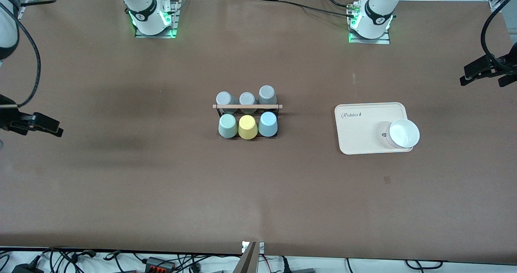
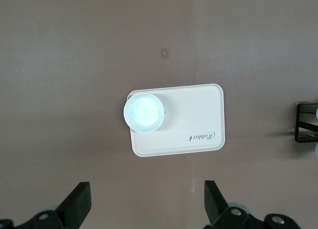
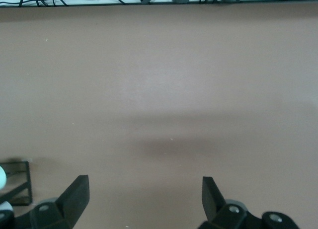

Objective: Hang scattered cups on rack with three cups

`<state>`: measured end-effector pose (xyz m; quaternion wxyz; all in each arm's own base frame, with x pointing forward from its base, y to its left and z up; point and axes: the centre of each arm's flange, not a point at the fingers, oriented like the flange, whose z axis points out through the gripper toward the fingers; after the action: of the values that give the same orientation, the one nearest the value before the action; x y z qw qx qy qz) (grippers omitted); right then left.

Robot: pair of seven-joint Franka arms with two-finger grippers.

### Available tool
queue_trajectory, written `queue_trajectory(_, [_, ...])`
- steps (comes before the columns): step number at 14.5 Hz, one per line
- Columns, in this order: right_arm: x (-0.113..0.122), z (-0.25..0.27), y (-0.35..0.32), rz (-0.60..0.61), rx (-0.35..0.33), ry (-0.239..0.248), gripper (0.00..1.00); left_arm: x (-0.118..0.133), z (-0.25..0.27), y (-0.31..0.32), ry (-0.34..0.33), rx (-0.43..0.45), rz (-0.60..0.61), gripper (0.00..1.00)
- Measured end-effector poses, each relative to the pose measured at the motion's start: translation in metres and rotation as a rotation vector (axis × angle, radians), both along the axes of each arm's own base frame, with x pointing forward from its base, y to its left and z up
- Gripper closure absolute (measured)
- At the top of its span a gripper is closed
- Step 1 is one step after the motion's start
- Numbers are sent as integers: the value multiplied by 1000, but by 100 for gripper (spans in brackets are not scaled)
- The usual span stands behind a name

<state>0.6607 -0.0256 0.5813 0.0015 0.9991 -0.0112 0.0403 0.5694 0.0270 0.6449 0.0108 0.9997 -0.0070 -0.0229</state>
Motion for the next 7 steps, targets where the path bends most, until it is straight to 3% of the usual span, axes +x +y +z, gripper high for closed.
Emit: queue_trajectory(7, [-45, -18, 2, 11, -7, 21, 0, 0, -1, 0, 2, 0, -1, 0])
